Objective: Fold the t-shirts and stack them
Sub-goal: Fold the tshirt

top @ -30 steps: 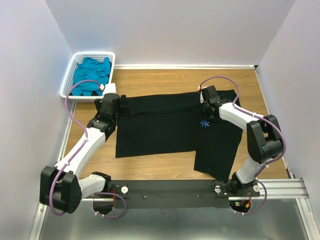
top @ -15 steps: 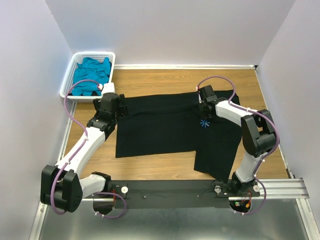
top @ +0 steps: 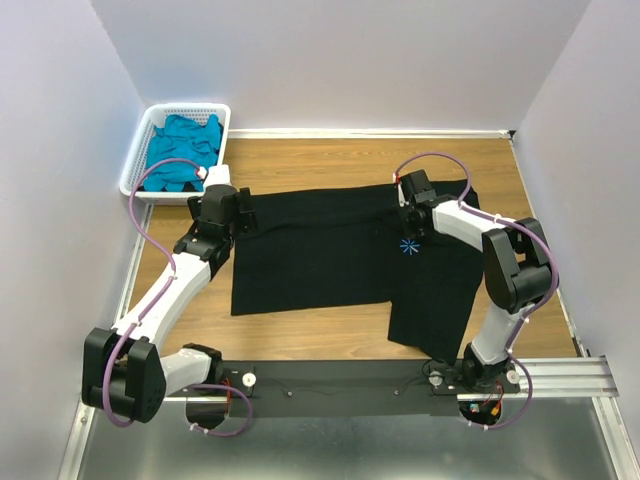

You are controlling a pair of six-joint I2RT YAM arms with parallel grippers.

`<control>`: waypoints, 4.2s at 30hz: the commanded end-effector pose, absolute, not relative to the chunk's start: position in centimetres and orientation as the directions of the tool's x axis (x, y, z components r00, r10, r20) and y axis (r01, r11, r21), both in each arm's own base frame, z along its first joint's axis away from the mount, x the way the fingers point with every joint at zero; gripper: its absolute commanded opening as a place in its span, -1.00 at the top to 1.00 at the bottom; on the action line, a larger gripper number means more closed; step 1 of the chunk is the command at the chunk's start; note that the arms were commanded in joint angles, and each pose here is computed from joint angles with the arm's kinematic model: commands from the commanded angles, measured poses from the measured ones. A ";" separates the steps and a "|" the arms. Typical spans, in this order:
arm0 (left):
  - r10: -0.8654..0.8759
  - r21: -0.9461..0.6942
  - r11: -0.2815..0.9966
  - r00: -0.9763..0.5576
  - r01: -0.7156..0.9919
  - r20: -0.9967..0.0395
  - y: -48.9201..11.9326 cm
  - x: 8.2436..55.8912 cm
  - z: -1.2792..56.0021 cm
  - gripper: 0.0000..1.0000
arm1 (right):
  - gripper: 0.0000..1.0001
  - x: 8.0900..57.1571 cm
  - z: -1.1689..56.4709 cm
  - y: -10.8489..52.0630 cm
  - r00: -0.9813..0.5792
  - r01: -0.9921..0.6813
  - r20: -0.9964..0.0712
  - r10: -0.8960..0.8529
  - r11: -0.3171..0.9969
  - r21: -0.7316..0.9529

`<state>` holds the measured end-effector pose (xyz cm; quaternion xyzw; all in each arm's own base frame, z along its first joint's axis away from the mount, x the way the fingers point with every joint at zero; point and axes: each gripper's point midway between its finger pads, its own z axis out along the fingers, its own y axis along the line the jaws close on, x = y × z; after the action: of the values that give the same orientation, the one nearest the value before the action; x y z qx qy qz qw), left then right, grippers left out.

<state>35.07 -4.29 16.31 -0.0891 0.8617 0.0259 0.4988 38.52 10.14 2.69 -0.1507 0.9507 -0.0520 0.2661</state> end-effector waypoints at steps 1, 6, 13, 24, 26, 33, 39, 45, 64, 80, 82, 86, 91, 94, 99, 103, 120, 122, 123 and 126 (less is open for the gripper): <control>-0.135 -0.064 0.984 -0.458 -0.167 -0.878 -4.5 35.8 17.3 -0.89 | 0.74 39.0 3.0 10.0 -0.811 -0.260 -0.493 -0.316 0.948 -0.182; -0.132 -0.066 0.986 -0.468 -0.155 -0.874 -4.8 35.9 17.0 -0.89 | 0.99 39.0 3.9 10.7 -0.801 -0.268 -0.517 -0.302 0.953 -0.142; -0.128 -0.065 0.987 -0.473 -0.149 -0.872 -4.9 35.9 16.9 -0.89 | 0.99 38.0 6.3 11.9 -0.795 -0.251 -0.559 -0.235 0.967 -0.050; -0.127 -0.067 0.988 -0.483 -0.139 -0.866 -5.1 36.0 16.6 -0.89 | 0.99 33.7 5.9 15.3 -0.904 -0.260 -0.391 -0.172 0.948 0.183; -0.126 -0.068 0.988 -0.487 -0.135 -0.864 -5.2 36.0 16.4 -0.88 | 0.99 33.4 5.8 15.5 -0.917 -0.244 -0.366 -0.158 0.948 0.202; -0.121 -0.065 0.990 -0.503 -0.126 -0.856 -5.4 36.1 15.9 -0.89 | 0.56 33.9 6.0 17.2 -0.932 -0.222 -0.342 -0.119 0.934 0.280; -0.120 -0.067 0.990 -0.501 -0.123 -0.857 -5.4 36.1 16.0 -0.89 | 0.03 35.5 7.9 15.3 -0.904 -0.164 -0.422 -0.072 0.969 0.187; -0.123 -0.075 0.990 -0.490 -0.117 -0.863 -5.5 36.0 16.6 -0.89 | 0.03 37.0 9.1 6.1 -0.860 0.147 -0.480 0.174 0.985 0.092; -0.128 -0.081 0.990 -0.479 -0.118 -0.868 -5.3 35.9 16.9 -0.89 | 0.14 36.8 4.3 -1.9 -0.744 0.441 -0.428 0.513 0.858 0.263; -0.127 -0.078 0.990 -0.485 -0.121 -0.865 -5.3 35.9 16.6 -0.88 | 0.16 36.8 1.9 -1.1 -0.760 0.442 -0.373 0.532 0.844 0.303; -0.131 -0.082 0.989 -0.483 -0.121 -0.866 -5.3 35.9 16.7 -0.88 | 0.20 36.8 2.2 -0.9 -0.758 0.438 -0.373 0.535 0.841 0.317; -0.130 -0.082 0.989 -0.485 -0.119 -0.865 -5.3 35.9 16.7 -0.89 | 0.26 37.1 3.3 -0.6 -0.750 0.422 -0.387 0.535 0.839 0.342; -0.132 -0.083 0.989 -0.484 -0.120 -0.865 -5.3 35.9 16.7 -0.89 | 0.31 37.4 3.6 -0.3 -0.749 0.416 -0.384 0.540 0.834 0.363; -0.130 -0.081 0.990 -0.486 -0.119 -0.864 -5.3 35.9 16.6 -0.89 | 0.31 37.3 3.2 -0.3 -0.752 0.421 -0.377 0.540 0.835 0.355; -0.130 -0.082 0.989 -0.485 -0.119 -0.865 -5.3 35.9 16.7 -0.89 | 0.33 36.6 2.0 -0.8 -0.759 0.445 -0.362 0.542 0.837 0.320; -0.130 -0.082 0.989 -0.485 -0.119 -0.865 -5.3 35.9 16.7 -0.89 | 0.58 36.3 1.5 -1.3 -0.761 0.455 -0.364 0.538 0.841 0.293; -0.131 -0.083 0.989 -0.483 -0.119 -0.865 -5.3 35.8 16.7 -0.89 | 0.99 34.7 5.7 -0.1 -0.721 0.449 -0.390 0.573 0.814 0.367; -0.131 -0.083 0.989 -0.483 -0.119 -0.865 -5.3 35.8 16.7 -0.88 | 0.99 34.3 5.8 -0.1 -0.712 0.465 -0.384 0.588 0.804 0.370; -0.132 -0.084 0.989 -0.481 -0.119 -0.867 -5.2 35.8 16.8 -0.89 | 0.99 34.2 5.9 -0.1 -0.708 0.470 -0.383 0.593 0.801 0.372; -0.134 -0.088 0.989 -0.480 -0.117 -0.867 -5.3 35.8 16.9 -0.89 | 0.99 33.2 6.1 0.4 -0.697 0.486 -0.364 0.617 0.781 0.393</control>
<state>35.31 -5.01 15.19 -0.0739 0.8725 0.0063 0.4829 35.07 -0.16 5.98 0.2762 0.9169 0.1186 0.2626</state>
